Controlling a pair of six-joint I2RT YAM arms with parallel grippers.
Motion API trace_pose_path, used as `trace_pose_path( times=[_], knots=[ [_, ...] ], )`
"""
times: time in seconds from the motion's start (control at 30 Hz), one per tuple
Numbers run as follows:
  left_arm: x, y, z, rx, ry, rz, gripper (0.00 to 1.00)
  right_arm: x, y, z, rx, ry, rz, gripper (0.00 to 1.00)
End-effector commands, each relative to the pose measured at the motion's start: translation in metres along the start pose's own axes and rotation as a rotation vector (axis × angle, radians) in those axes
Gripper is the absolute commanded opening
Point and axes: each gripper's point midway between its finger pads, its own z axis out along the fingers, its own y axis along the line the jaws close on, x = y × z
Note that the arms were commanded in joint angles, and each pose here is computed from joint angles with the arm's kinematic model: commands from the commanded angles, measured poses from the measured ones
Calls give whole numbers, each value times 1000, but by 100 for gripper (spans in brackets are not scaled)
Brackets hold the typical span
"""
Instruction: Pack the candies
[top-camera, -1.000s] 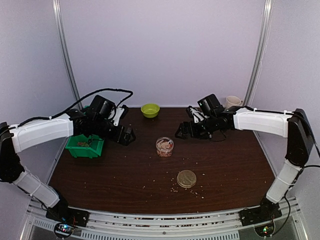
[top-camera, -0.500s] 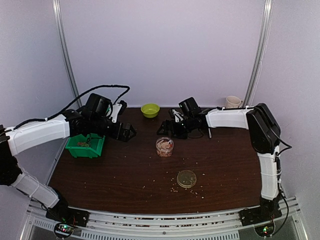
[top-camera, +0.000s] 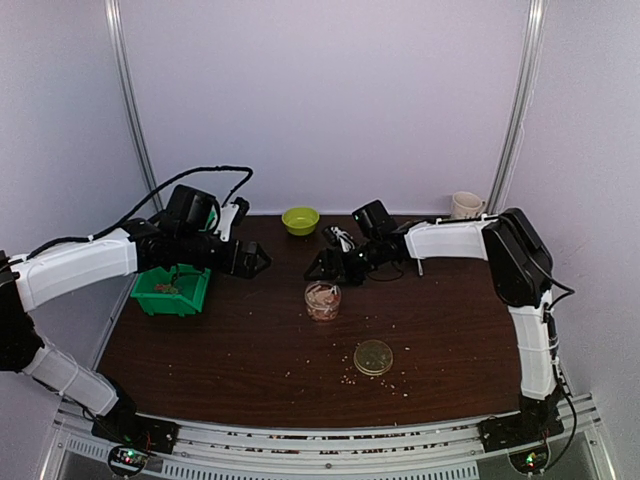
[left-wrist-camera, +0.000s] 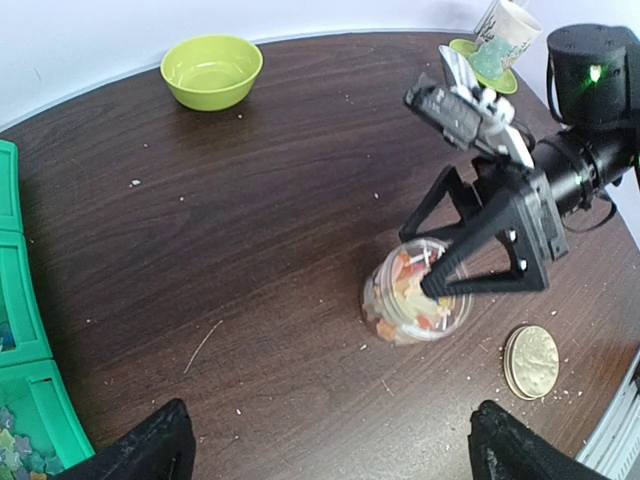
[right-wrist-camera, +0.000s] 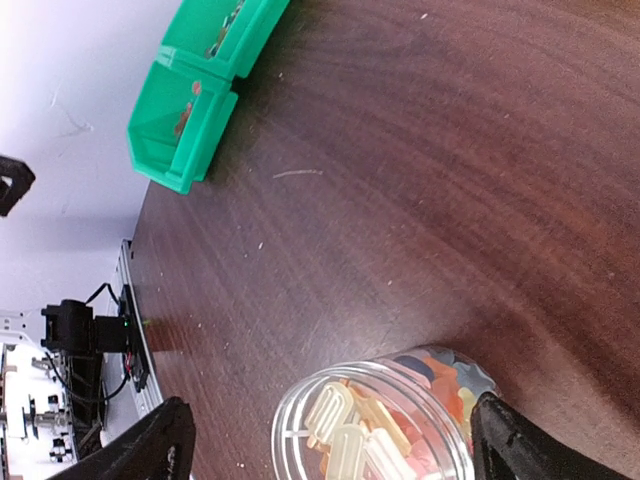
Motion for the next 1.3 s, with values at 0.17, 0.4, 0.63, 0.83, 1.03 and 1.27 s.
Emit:
trace_pose_path(
  times=[0.17, 0.4, 0.63, 0.83, 1.03, 1.27],
  knots=[
    [-10, -2, -2, 30, -41, -17, 98, 65, 41, 2, -87, 165, -113, 94],
    [-9, 1, -1, 22, -35, -22, 98, 75, 38, -36, 82, 131, -190, 96],
    [-9, 2, -2, 14, -36, -22, 98, 88, 14, -92, 372, 76, -248, 100],
    [-8, 1, 0, 19, -29, -23, 98, 115, -10, -123, 581, 75, -238, 100],
    [-7, 2, 2, 17, -21, -24, 98, 144, -9, -124, 640, 109, -251, 100],
    [-7, 2, 2, 18, -20, -24, 98, 162, -11, -112, 682, 153, -279, 99]
  ],
)
